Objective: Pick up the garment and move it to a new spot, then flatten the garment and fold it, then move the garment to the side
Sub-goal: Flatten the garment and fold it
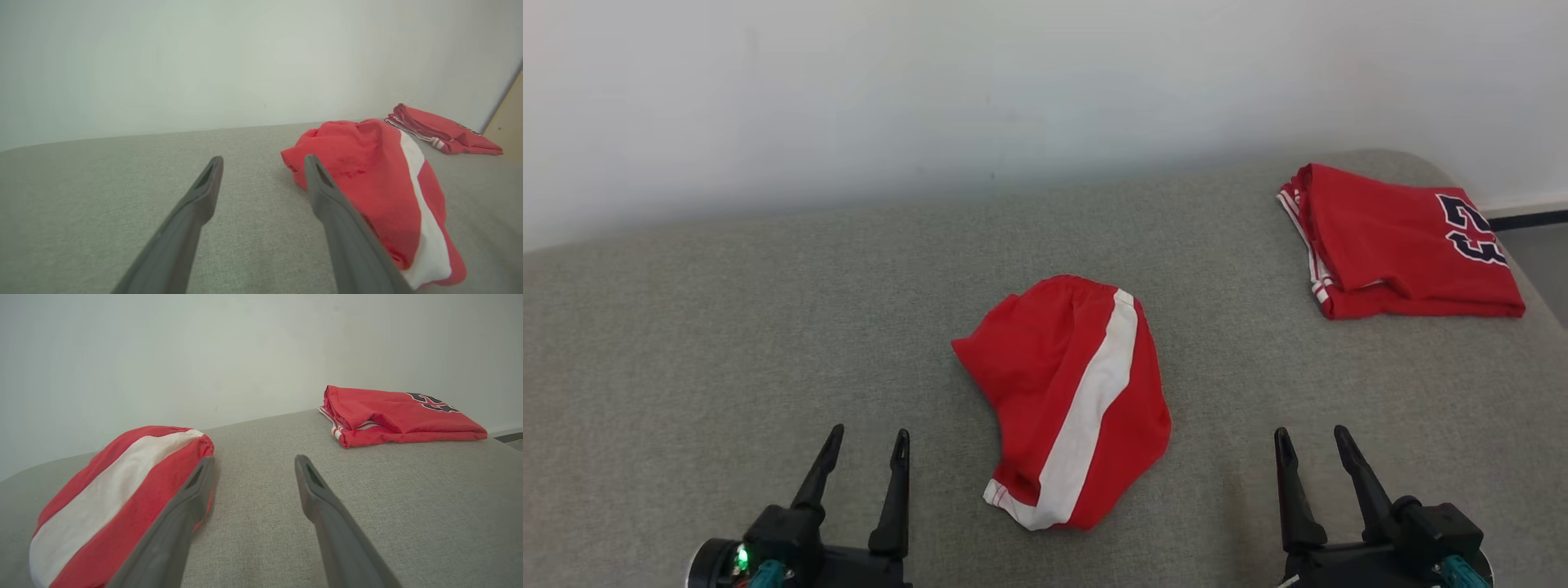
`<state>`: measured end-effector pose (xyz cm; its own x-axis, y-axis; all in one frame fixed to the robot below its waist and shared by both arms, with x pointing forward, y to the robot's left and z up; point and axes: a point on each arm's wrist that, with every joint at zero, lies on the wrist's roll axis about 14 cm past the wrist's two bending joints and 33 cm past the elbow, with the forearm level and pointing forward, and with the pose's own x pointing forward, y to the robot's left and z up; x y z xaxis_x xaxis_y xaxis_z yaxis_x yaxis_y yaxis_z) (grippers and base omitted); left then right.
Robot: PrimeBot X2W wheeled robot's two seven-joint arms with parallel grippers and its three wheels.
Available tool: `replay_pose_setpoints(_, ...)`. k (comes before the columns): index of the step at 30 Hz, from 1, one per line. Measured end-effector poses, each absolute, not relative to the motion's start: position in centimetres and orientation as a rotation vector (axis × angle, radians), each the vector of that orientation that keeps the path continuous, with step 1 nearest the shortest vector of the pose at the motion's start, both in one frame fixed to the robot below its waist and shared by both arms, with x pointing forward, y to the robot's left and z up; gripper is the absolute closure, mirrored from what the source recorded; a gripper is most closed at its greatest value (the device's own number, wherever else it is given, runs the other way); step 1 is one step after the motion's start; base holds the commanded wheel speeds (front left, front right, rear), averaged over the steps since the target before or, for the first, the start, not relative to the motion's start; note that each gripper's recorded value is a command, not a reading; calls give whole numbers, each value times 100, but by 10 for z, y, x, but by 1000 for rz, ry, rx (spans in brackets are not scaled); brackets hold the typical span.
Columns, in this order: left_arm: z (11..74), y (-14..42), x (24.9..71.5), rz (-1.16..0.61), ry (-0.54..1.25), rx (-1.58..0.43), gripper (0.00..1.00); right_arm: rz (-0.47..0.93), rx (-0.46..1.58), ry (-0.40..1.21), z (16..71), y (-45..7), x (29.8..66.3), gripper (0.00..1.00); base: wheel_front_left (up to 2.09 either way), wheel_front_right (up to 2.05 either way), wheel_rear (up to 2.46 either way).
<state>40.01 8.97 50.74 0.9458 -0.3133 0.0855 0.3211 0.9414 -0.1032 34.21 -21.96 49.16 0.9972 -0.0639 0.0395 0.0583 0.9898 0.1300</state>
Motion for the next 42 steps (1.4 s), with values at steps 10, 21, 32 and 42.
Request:
replay_pose_setpoints(10,451,33,405,-492,118,-127,0,-137,125,-15,483,-242,341,0,0,0,0)
replay_pose_setpoints(21,394,-7,389,-630,307,-88,0,-206,118,7,476,-261,334,0,0,0,0)
replay_pose_setpoints(32,425,5,406,-556,218,-139,100,-211,119,-9,480,-263,329,0,0,0,0)
replay_pose_setpoints(42,478,89,405,-309,33,-154,100,-101,137,-25,485,-229,341,0,0,0,0)
